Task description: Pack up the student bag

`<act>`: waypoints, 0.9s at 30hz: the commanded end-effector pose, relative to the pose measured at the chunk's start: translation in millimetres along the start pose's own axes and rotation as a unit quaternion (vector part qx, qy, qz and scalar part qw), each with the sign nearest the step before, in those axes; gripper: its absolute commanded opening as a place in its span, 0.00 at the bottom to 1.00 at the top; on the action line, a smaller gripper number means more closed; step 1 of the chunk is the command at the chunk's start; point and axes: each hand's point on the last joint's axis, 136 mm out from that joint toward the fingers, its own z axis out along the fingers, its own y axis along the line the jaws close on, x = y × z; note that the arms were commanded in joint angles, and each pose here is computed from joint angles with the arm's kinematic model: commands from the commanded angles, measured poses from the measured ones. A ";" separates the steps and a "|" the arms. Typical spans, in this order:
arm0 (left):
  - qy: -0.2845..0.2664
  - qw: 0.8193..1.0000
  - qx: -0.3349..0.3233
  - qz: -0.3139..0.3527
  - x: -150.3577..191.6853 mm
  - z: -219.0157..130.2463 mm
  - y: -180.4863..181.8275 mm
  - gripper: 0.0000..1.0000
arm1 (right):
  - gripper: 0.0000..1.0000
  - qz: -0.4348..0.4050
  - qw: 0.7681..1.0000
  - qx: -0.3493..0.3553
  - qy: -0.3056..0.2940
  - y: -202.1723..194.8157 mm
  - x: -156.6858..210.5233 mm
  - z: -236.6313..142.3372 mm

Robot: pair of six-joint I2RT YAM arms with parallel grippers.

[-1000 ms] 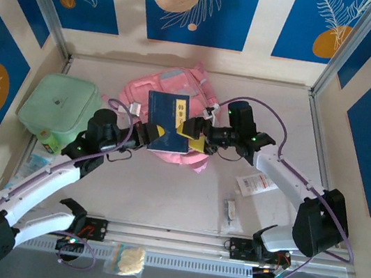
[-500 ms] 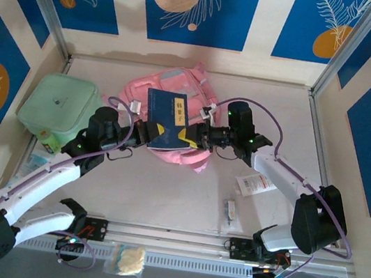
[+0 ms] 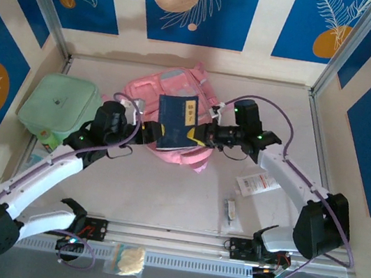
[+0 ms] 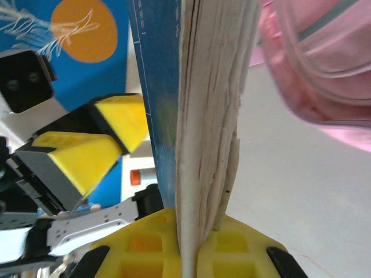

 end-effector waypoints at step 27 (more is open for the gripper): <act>0.195 0.877 -0.132 0.420 26.3 174.7 41.2 0.79 | 0.00 0.071 0.983 0.109 -0.127 -90.2 -26.5 -101.6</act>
